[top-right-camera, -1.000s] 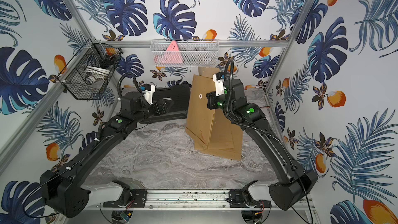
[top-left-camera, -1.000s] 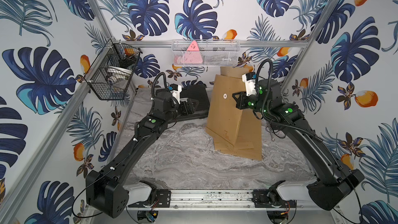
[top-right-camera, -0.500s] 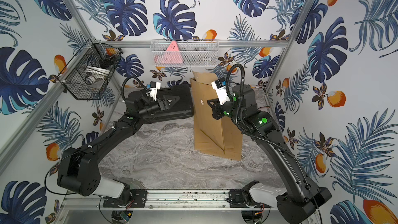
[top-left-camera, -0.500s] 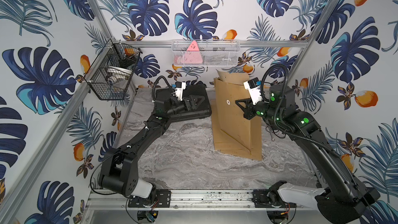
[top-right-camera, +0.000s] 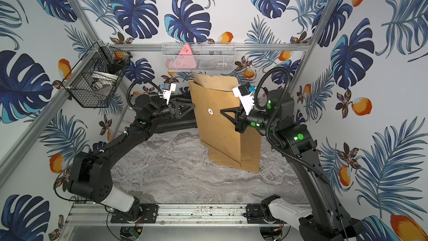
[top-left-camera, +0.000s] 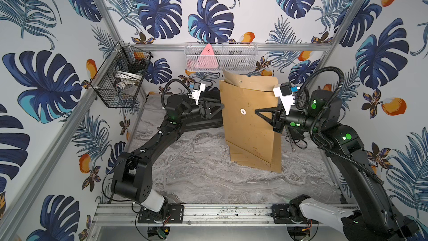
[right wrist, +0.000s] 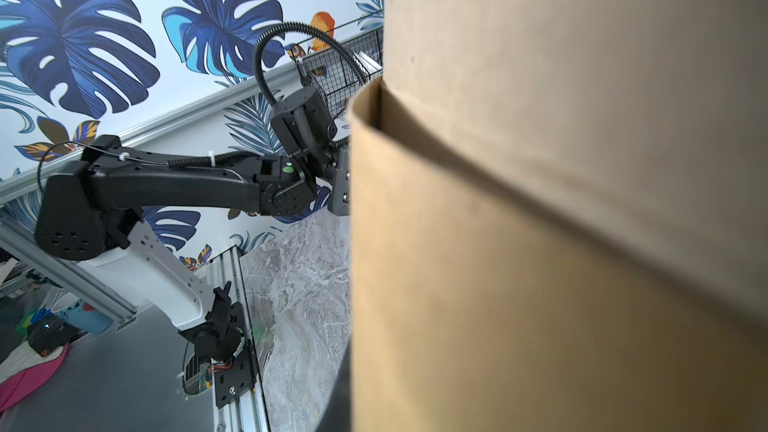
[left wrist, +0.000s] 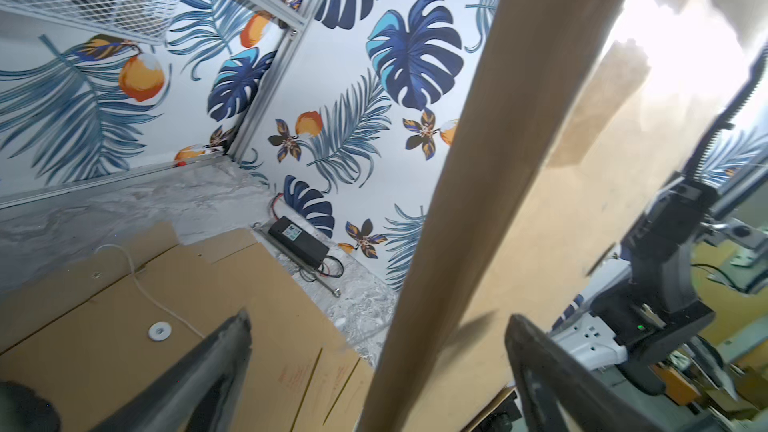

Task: Close the mouth of the file bag
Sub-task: Pick up the file bag from the center of the board.

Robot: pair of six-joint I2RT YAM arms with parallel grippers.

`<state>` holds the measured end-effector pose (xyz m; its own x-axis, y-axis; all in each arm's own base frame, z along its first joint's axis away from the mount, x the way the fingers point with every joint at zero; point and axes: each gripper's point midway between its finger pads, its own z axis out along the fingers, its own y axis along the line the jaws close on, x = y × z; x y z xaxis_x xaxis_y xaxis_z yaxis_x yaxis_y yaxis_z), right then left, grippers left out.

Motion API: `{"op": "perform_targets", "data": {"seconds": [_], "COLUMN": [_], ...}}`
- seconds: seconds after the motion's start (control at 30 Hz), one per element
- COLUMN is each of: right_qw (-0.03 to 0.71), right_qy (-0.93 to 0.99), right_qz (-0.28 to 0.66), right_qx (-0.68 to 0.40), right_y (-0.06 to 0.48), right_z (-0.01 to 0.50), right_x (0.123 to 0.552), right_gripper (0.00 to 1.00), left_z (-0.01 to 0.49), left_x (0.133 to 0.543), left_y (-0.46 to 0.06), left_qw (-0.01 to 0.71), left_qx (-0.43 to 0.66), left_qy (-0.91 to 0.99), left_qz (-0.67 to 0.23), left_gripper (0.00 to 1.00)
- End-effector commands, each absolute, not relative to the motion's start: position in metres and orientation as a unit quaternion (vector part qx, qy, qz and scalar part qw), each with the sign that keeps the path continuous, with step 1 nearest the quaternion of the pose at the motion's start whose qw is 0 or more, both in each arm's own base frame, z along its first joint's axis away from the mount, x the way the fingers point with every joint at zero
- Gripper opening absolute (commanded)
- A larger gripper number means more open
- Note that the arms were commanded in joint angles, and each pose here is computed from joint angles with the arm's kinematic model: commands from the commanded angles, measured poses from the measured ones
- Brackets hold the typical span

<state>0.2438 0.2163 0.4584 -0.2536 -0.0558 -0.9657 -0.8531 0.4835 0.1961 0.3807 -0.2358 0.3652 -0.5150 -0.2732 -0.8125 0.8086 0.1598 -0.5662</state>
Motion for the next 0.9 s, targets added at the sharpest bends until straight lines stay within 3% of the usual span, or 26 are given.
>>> {"op": "perform_targets", "data": {"seconds": [0.0,0.3,0.43,0.8,0.87], "right_qw": [0.537,0.525,0.518,0.516,0.518], "right_qy": [0.642,0.632,0.645,0.667,0.671], "right_qz": [0.419,0.454,0.452,0.455,0.450], "right_qx": [-0.353,-0.346,-0.332,-0.287,-0.279], "right_y": [0.217,0.214,0.212,0.192,0.190], "right_z": [0.486,0.489,0.478,0.461,0.459], "right_x": [0.234,0.244,0.258,0.280,0.284], "right_gripper": [0.00,0.00,0.00,0.00,0.00], "left_z": [0.402,0.408,0.407,0.415,0.414], "left_x": [0.352,0.345,0.346,0.360,0.360], "left_y": [-0.236,-0.257,-0.262,-0.250,-0.250], "left_qw": [0.444,0.389,0.382,0.403,0.402], "left_qx": [0.270,0.316,0.322,0.310,0.312], "left_qy": [0.539,0.514,0.513,0.511,0.512], "left_qz": [-0.662,-0.696,-0.698,-0.693,-0.692], "left_gripper": [0.99,0.99,0.93,0.34,0.27]}}
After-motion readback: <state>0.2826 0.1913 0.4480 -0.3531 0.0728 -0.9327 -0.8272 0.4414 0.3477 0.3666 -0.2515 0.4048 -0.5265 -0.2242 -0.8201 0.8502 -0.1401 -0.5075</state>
